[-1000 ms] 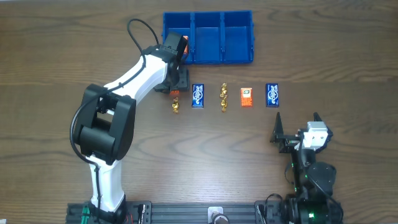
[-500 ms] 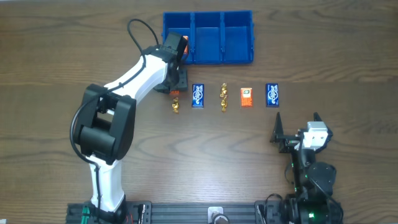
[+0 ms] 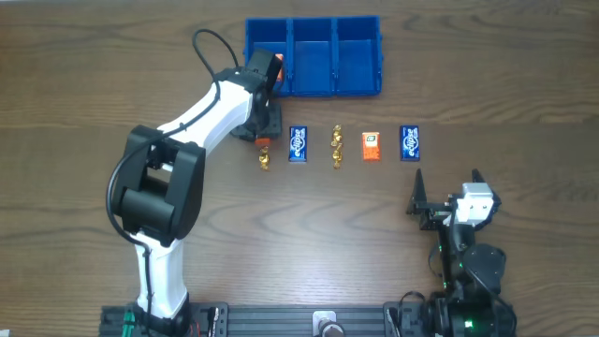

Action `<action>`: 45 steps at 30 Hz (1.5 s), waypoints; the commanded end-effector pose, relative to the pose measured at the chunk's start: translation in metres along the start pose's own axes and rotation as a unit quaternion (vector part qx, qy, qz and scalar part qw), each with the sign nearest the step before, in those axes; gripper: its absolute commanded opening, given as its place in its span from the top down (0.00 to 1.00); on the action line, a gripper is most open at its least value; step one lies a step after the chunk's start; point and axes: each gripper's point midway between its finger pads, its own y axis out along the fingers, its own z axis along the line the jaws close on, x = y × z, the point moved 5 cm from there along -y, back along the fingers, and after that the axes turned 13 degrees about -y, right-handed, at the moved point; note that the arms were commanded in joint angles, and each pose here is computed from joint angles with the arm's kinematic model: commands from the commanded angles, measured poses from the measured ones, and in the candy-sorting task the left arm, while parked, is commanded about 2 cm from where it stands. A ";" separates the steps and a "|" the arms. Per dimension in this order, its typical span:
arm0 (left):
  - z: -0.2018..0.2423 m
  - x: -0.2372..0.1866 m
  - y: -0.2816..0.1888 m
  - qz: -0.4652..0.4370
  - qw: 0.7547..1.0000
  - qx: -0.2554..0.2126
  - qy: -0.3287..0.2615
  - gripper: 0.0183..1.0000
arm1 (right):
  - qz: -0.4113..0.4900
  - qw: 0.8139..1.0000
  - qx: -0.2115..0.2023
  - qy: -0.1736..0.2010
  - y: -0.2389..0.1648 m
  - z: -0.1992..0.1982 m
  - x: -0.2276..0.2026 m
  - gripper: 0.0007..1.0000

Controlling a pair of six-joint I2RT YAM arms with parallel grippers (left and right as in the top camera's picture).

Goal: Sort Candies Into Trays

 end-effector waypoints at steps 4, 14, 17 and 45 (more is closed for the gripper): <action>-0.029 0.043 -0.148 -0.166 0.983 -0.076 0.011 0.78 | 0.000 1.000 0.001 -0.004 0.000 0.000 -0.001 0.00; -0.057 0.100 -0.198 -0.235 0.969 -0.077 0.022 0.73 | 0.000 1.000 0.001 -0.004 0.000 0.000 -0.001 0.00; -0.062 0.112 -0.181 -0.227 0.971 -0.071 0.020 0.73 | 0.000 1.000 0.001 -0.004 0.000 0.000 -0.001 0.00; -0.055 0.134 -0.081 -0.159 0.986 -0.048 0.004 0.73 | -0.001 1.000 0.001 -0.004 0.000 0.000 -0.001 0.00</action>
